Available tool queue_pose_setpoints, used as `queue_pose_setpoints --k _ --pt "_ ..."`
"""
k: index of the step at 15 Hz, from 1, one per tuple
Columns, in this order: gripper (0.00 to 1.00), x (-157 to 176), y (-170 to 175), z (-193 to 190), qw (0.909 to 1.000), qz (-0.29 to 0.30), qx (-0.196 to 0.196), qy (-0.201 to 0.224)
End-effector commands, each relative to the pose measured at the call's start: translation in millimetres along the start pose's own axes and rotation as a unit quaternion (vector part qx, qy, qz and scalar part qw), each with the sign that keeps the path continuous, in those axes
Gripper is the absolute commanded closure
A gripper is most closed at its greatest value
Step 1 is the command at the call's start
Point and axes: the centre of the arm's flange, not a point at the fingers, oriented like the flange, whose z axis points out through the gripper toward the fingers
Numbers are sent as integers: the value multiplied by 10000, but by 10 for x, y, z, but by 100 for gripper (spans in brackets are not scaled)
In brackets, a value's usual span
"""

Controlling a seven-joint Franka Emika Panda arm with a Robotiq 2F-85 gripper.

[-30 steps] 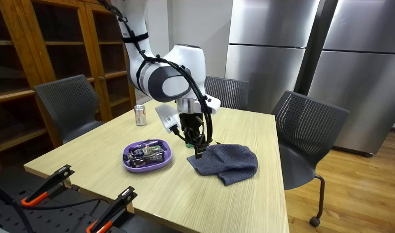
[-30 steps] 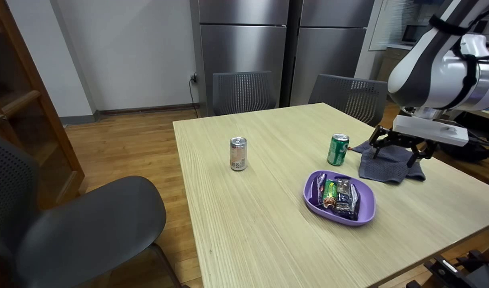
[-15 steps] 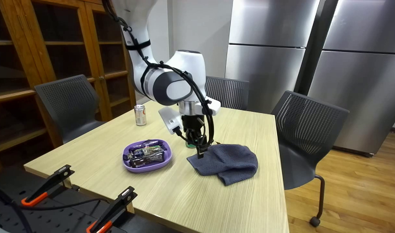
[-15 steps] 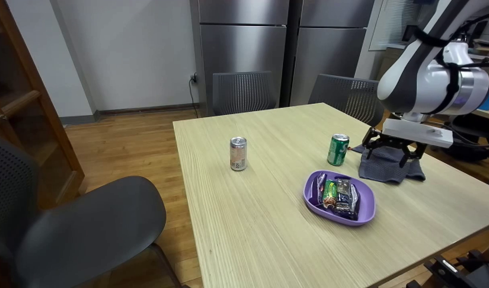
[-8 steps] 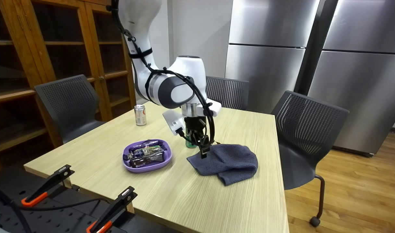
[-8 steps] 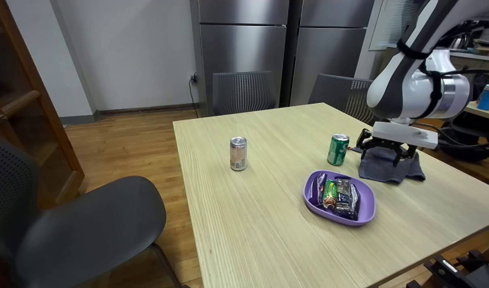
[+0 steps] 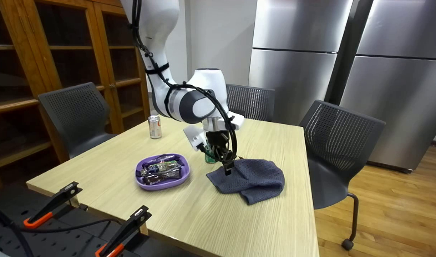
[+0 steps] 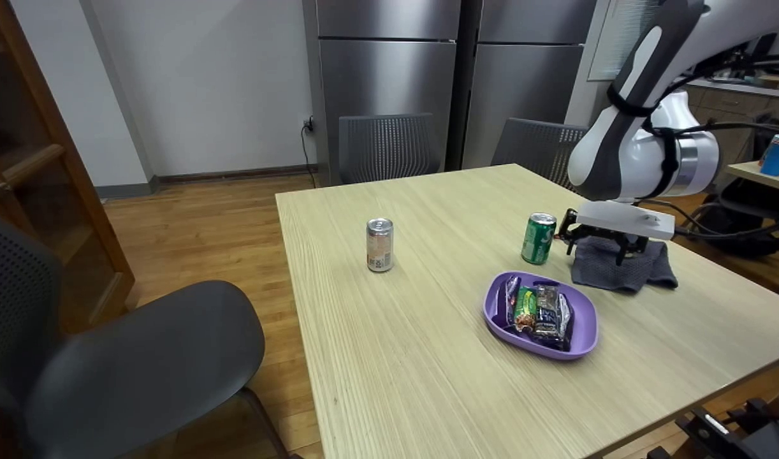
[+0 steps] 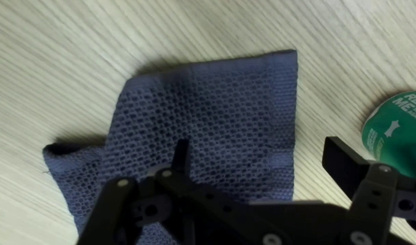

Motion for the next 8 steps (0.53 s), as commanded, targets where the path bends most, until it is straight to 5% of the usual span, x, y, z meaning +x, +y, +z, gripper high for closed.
queue_pose_setpoints --k 1,8 --pt "0 103 -134 45 9997 74 -223 17" --pt "0 116 -169 108 9990 37 -447 40"
